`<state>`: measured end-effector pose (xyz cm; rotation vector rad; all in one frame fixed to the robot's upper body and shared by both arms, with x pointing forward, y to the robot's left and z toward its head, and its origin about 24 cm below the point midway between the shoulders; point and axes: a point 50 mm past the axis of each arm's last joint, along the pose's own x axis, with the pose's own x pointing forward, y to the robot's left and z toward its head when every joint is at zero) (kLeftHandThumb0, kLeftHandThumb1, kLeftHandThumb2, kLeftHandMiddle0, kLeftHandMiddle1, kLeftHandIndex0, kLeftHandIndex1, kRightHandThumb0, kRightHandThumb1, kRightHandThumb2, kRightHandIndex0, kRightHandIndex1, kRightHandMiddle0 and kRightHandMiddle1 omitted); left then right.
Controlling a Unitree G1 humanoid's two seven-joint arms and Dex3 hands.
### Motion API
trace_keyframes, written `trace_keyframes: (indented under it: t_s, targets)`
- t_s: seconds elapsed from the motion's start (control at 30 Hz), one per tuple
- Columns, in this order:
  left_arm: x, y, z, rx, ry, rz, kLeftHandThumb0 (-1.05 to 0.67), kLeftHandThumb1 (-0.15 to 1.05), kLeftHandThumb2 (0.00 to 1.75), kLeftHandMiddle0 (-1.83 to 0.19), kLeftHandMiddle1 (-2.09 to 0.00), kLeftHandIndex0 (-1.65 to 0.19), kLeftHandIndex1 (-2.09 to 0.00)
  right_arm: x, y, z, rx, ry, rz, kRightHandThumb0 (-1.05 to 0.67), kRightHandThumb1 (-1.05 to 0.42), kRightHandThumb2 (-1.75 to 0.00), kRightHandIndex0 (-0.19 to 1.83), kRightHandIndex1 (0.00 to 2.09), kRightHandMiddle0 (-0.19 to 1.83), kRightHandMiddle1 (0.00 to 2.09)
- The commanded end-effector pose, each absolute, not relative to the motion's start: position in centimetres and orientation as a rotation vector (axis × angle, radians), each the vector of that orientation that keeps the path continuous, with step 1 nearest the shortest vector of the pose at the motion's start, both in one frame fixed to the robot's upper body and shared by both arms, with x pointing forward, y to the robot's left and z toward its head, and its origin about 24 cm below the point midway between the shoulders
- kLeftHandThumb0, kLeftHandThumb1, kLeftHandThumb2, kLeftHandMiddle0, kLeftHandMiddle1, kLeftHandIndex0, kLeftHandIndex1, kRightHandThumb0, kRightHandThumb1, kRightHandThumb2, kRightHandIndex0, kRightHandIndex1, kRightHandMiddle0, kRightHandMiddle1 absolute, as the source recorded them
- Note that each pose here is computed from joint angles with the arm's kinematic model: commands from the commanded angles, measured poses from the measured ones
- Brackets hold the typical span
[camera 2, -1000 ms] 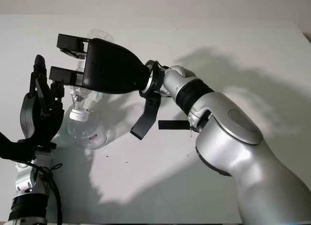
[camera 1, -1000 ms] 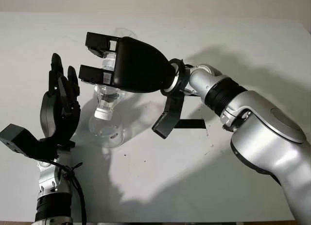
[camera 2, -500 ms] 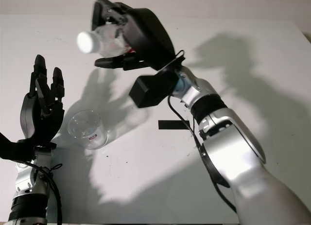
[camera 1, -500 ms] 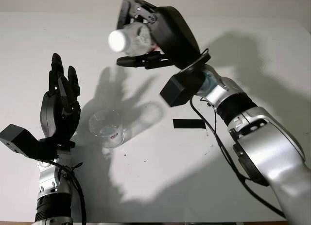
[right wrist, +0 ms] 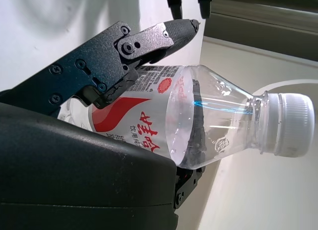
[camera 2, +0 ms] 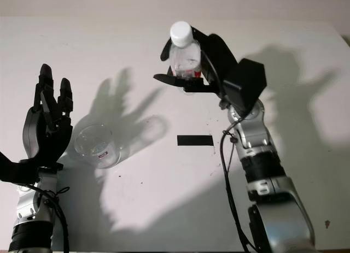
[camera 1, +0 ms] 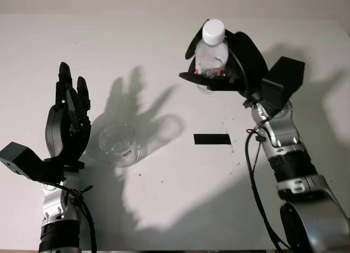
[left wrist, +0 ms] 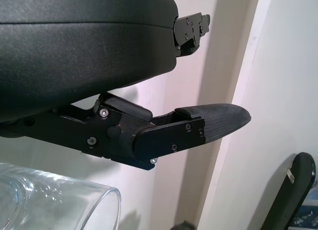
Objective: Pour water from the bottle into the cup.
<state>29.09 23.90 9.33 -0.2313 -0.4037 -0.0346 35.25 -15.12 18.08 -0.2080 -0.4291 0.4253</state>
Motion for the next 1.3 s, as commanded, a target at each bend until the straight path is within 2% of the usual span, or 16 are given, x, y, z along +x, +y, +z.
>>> trace_keyframes:
  t_s: [0.0,0.13,0.37,0.53,0.73,0.93,1.27]
  targets:
    - [28.5,23.9,8.0,-0.253,-0.359,-0.023,-0.74,1.05,0.61,0.19,0.00,0.19,0.00,34.1,-15.8,18.2,-0.170,-0.433,0.414,-0.34,-1.05,-0.40,1.14,2.09,0.81,2.09]
    - [28.6,23.8,8.0,-0.246,-0.351,-0.028,-0.75,1.05,0.61,0.19,0.00,0.19,0.00,32.8,-16.3,17.3,-0.137,-0.401,0.397,-0.36,-1.05,-0.40,1.11,2.09,0.76,2.09]
    - [28.7,23.8,8.1,-0.242,-0.349,-0.032,-0.75,1.05,0.61,0.19,0.00,0.19,0.00,32.0,-16.0,15.9,-0.041,-0.297,0.427,-0.37,-1.05,-0.40,1.12,2.09,0.74,2.09]
    - [28.6,23.9,8.1,-0.242,-0.353,-0.035,-0.75,1.05,0.61,0.19,0.00,0.19,0.00,32.1,-15.7,14.1,-0.006,-0.189,0.418,-0.39,-1.05,-0.39,1.04,2.09,0.67,2.09]
    - [28.5,24.0,8.2,-0.233,-0.355,-0.031,-0.75,1.05,0.62,0.19,0.00,0.19,0.00,32.5,-15.0,12.2,-0.008,-0.103,0.397,-0.41,-1.05,-0.39,1.11,2.09,0.72,2.09]
    - [28.3,24.1,8.2,-0.242,-0.356,-0.033,-0.74,1.05,0.63,0.19,0.00,0.19,0.00,32.6,-14.7,11.2,-0.006,-0.067,0.400,-0.42,-1.05,-0.40,1.19,2.09,0.78,2.09]
    - [28.2,24.2,8.2,-0.241,-0.357,-0.037,-0.74,1.05,0.63,0.19,0.00,0.19,0.00,32.6,-14.9,10.1,-0.022,-0.032,0.386,-0.44,-1.05,-0.41,1.19,2.09,0.79,2.09]
